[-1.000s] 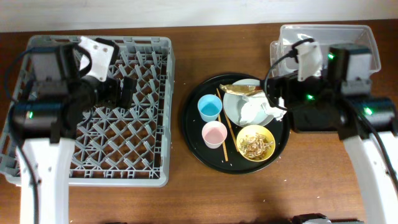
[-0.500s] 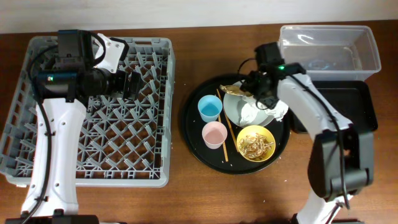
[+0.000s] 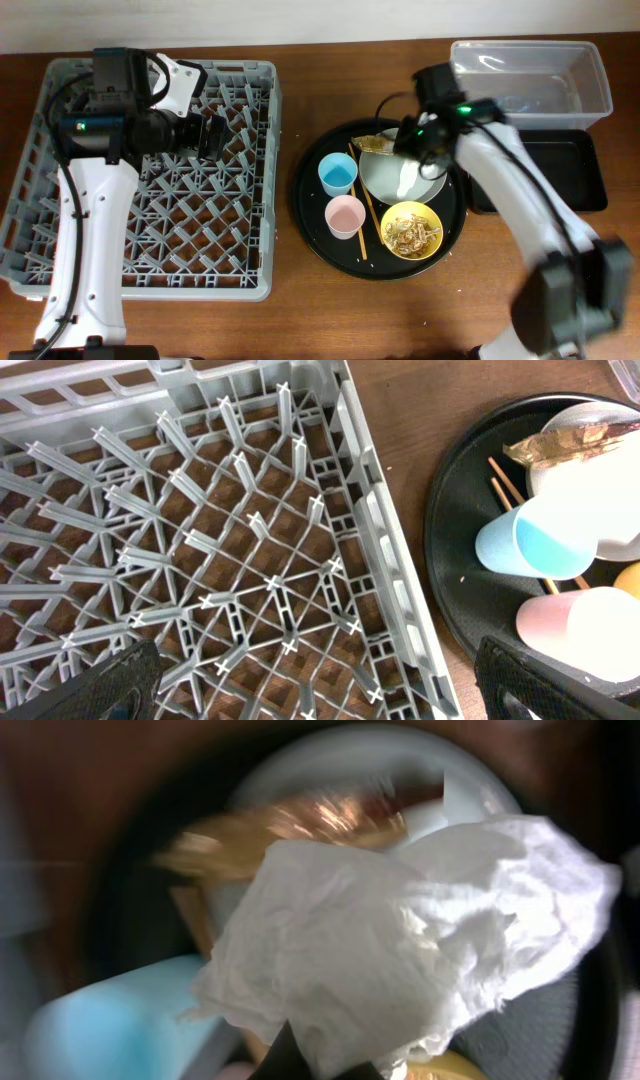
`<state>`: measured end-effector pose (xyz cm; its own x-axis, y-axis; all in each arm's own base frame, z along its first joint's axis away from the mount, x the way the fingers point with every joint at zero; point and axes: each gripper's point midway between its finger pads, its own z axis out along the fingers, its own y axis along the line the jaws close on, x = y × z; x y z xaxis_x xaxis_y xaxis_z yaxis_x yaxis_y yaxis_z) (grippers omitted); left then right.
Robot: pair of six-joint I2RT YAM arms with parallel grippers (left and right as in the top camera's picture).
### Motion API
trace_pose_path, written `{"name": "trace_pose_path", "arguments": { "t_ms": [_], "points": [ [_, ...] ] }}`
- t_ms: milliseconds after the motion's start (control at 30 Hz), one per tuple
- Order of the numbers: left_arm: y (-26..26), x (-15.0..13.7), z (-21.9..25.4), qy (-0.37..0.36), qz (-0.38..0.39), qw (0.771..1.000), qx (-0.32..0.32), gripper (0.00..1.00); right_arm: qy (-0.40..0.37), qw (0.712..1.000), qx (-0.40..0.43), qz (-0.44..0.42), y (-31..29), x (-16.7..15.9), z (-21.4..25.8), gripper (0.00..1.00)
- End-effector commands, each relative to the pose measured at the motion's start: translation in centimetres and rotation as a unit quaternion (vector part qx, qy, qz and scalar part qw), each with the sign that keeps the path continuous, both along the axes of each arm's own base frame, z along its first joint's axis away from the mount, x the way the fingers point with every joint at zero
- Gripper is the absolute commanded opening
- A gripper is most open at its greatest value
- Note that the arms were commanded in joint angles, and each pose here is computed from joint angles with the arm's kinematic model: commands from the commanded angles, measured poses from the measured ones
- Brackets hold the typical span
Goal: Sort waste into correct bins and load items into the dishwasher rack
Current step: 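Grasp the crumpled white tissue on the plate with the right gripper, then carry the tissue to the clear plastic bin and release it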
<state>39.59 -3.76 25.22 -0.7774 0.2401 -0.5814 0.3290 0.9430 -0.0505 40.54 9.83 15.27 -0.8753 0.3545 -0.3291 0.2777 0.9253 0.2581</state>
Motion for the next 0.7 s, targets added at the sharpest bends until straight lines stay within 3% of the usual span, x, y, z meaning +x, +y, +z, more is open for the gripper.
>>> {"name": "trace_pose_path", "arguments": {
  "t_ms": [0,67,133,233,267,300,333,367,467,500,533,567,600,667],
  "points": [
    [-0.3,0.3,0.7,-0.01,-0.01,1.0,-0.001,1.0,-0.166,0.985,-0.041,-0.03,-4.3,0.1,11.5,0.04],
    [-0.3,0.3,0.7,-0.01,-0.01,1.0,-0.001,1.0,-0.228,0.956,-0.128,-0.131,-10.4,1.6,14.4,0.04],
    [-0.3,0.3,0.7,-0.01,-0.01,1.0,-0.001,1.0,-0.254,0.939,-0.157,-0.172,-13.9,5.3,13.5,0.04],
    [-0.3,0.3,0.7,-0.01,-0.01,1.0,-0.001,1.0,-0.231,0.936,-0.163,-0.209,-19.6,12.5,4.2,0.04],
    [-0.3,0.3,0.7,-0.01,-0.01,1.0,-0.001,1.0,-0.218,0.943,-0.146,-0.205,-20.3,13.7,1.1,0.15],
    [-0.3,0.3,0.7,-0.01,-0.01,1.0,-0.001,1.0,-0.212,0.95,-0.123,-0.195,-20.3,14.2,-0.4,0.65],
    [-0.3,0.3,0.7,-0.01,-0.01,1.0,-0.001,1.0,-0.217,0.952,-0.108,-0.189,-20.3,14.5,-0.4,0.91],
    [-0.3,0.3,0.7,-0.01,-0.01,1.0,-0.001,1.0,-0.22,0.952,-0.11,-0.184,-20.3,14.2,1.8,0.99],
    [-0.3,0.3,0.7,-0.01,-0.01,1.0,-0.001,1.0,-0.212,0.962,-0.075,-0.152,-17.6,11.4,9.7,0.98],
    [-0.3,0.3,0.7,-0.01,-0.01,1.0,-0.001,1.0,-0.207,0.971,-0.032,-0.117,-15.2,10.1,11.9,0.99],
    [-0.3,0.3,0.7,-0.01,-0.01,1.0,-0.001,1.0,-0.202,0.979,0.041,-0.011,-10.0,8.3,13.6,0.99],
    [-0.3,0.3,0.7,-0.01,-0.01,1.0,-0.001,1.0,-0.157,0.982,0.086,0.06,-5.1,6.2,12.2,0.99],
    [-0.3,0.3,0.7,-0.01,-0.01,1.0,-0.001,1.0,-0.112,0.989,0.081,0.058,-3.1,5.3,9.8,0.88],
    [-0.3,0.3,0.7,-0.01,-0.01,1.0,-0.001,1.0,-0.034,0.997,0.059,-0.037,-1.2,4.1,4.7,0.76]
  ]
}}
